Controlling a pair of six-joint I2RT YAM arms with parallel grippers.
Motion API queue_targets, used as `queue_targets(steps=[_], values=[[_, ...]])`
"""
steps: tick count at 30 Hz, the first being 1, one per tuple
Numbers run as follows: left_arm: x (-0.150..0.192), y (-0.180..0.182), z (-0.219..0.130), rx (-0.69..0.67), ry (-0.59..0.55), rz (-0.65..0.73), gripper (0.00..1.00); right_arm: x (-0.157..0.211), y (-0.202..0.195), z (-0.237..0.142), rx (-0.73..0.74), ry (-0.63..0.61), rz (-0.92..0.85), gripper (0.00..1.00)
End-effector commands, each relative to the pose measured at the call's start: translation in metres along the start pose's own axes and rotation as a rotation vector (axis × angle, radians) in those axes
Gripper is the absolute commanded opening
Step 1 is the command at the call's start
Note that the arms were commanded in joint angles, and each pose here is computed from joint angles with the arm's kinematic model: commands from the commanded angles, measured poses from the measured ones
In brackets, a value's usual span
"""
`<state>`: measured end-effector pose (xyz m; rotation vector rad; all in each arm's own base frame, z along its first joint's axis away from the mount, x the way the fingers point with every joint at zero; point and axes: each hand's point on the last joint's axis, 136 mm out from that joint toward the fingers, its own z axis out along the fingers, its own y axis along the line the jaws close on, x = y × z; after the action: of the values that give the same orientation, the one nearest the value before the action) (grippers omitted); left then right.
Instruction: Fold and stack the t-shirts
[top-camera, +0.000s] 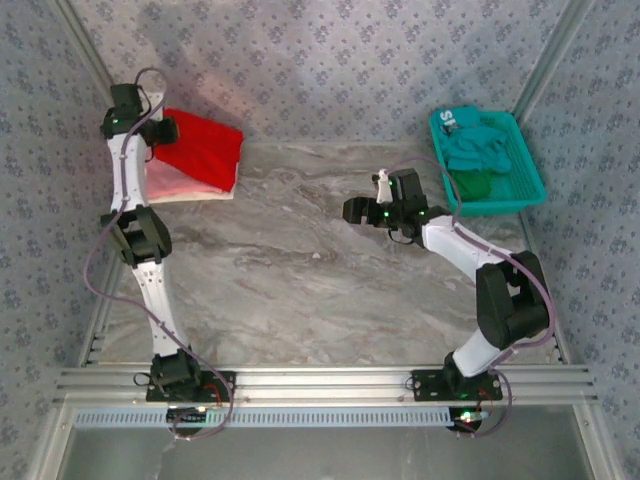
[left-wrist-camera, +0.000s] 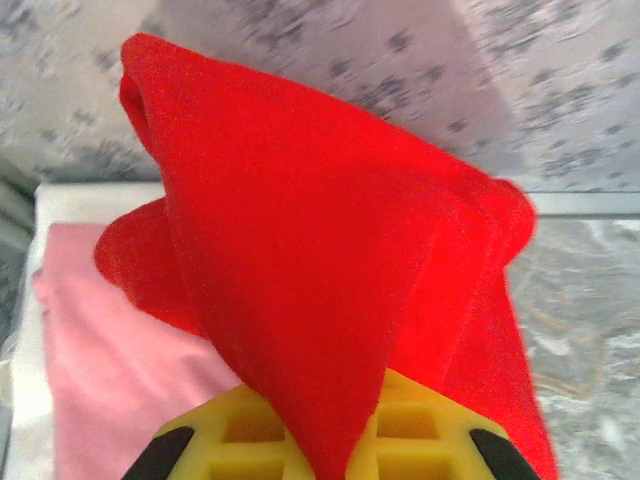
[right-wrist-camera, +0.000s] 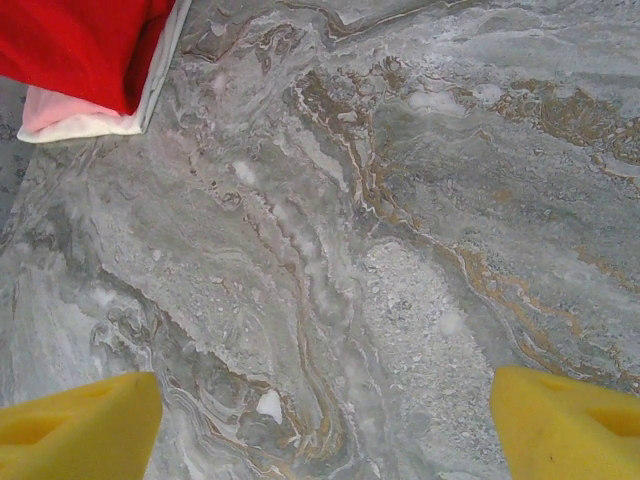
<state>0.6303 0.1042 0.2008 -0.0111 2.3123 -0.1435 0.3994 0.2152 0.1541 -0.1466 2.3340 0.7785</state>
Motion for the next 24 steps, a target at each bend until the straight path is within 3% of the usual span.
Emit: queue_targets(steps=[1, 2, 6, 9, 13, 15, 24], values=[[-0.021, 0.038, -0.005, -0.098, -0.089, 0.014, 0.38, -0.012, 0.008, -0.007, 0.003, -0.020, -0.010, 0.88], [-0.023, 0.048, -0.007, -0.146, -0.098, 0.007, 0.54, -0.013, 0.010, -0.009, 0.003, -0.027, -0.015, 0.88], [-0.033, 0.073, -0.033, -0.317, -0.115, -0.027, 0.85, -0.015, 0.008, -0.016, 0.031, -0.044, -0.039, 0.88], [-0.045, 0.062, -0.056, -0.284, -0.162, -0.051, 0.97, -0.016, 0.004, -0.021, 0.061, -0.062, -0.064, 0.88], [-0.045, 0.027, -0.097, -0.186, -0.415, -0.050, 1.00, -0.021, -0.005, -0.027, 0.111, -0.096, -0.093, 0.89], [-0.030, 0.013, -0.121, -0.171, -0.442, -0.096, 1.00, -0.024, -0.009, -0.032, 0.142, -0.117, -0.112, 0.89], [0.128, -0.103, -0.177, -0.181, -0.444, -0.048, 1.00, -0.038, -0.050, -0.084, 0.465, -0.332, -0.282, 0.95]])
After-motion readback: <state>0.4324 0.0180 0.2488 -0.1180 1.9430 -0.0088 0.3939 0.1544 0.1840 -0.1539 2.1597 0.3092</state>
